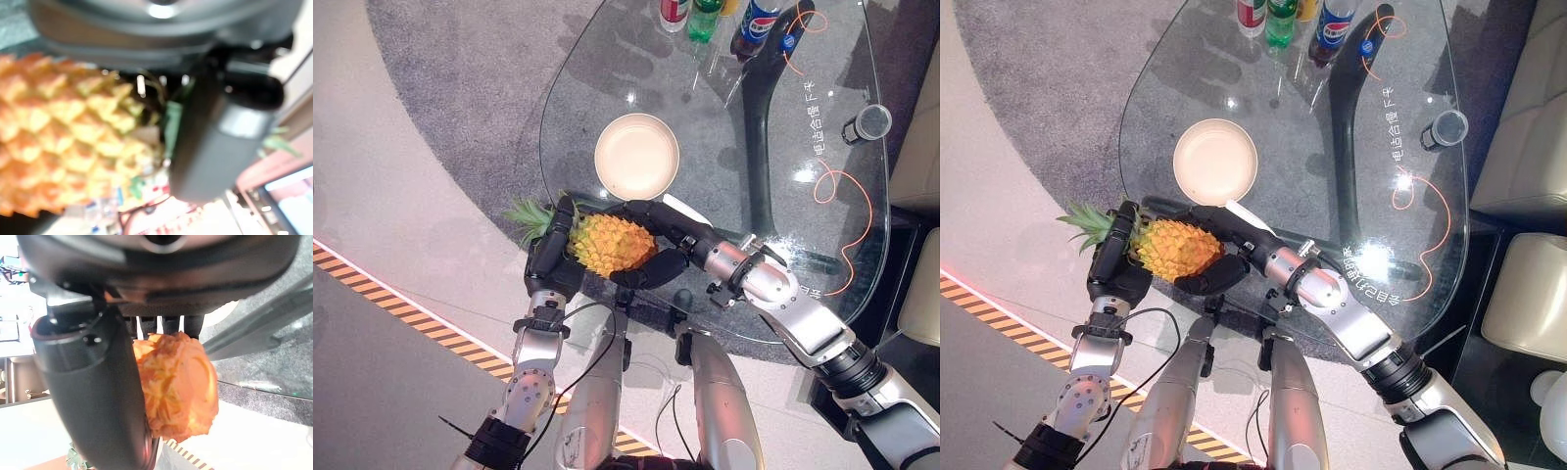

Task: Pick up the fruit to the plate

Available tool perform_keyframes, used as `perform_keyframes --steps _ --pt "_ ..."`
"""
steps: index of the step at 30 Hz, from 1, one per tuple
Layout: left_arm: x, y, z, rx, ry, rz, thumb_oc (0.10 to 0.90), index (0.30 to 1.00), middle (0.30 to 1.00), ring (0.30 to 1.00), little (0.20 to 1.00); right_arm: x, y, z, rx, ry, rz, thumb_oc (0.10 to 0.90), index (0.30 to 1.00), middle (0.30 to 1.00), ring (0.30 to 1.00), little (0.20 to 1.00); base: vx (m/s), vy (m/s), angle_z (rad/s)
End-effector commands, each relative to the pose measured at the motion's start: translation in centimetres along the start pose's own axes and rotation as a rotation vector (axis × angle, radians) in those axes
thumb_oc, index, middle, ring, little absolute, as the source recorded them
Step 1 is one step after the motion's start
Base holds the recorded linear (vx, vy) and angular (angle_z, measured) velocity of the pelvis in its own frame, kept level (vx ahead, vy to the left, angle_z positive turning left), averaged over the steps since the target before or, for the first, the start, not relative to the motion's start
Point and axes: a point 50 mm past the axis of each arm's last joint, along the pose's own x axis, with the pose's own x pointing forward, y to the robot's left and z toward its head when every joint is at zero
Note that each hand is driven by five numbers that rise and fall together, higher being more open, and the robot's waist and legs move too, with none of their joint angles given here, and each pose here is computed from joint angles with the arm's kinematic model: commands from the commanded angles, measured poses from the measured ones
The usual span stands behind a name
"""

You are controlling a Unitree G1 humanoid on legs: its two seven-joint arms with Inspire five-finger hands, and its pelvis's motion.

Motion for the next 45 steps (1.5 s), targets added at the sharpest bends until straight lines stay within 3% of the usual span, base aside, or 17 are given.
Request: perform_keyframes --steps 1,17,31,35,40,45 --pt "0.9 -8.1 2.0 -0.14 -0.157 -0.434 0.1 0.3 0.3 0.3 0.2 0.3 3.1 4.5 0.017 -0.256 0.076 0.8 0.9 0.9 0.9 0.9 0.0 0.0 0.0" --pt "1.0 -7.9 3.1 -0.1 -0.204 -0.437 0.1 0.3 0.3 0.3 0.2 -0.3 0.8 3.6 -0.022 -0.205 -0.102 0.8 0.9 0.9 0.9 0.9 0.0 -0.004 0.0" --pt "0.7 -7.6 4.6 -0.029 -0.26 -0.418 0.1 0.3 0.3 0.3 0.2 -2.8 -2.4 2.3 -0.172 -0.098 -0.38 0.8 0.9 0.9 0.9 0.9 0.0 -0.005 0.0" --pt "0.6 -7.6 5.2 0.033 -0.296 -0.421 0.1 0.3 0.3 0.3 0.2 -3.4 -2.5 1.5 -0.123 -0.069 -0.394 0.8 0.9 0.9 0.9 0.9 0.0 0.0 0.0" --pt "0.6 -7.9 5.7 0.149 -0.33 -0.453 0.1 0.3 0.3 0.3 0.2 -3.3 -1.7 1.1 0.138 -0.156 -0.321 0.8 0.9 0.9 0.9 0.9 0.0 0.0 0.0" --pt "0.8 -8.1 6.2 0.226 -0.403 -0.454 0.1 0.3 0.3 0.3 0.2 -3.3 -1.3 0.3 0.226 -0.166 -0.329 0.8 0.9 0.9 0.9 0.9 0.0 0.013 -0.05"
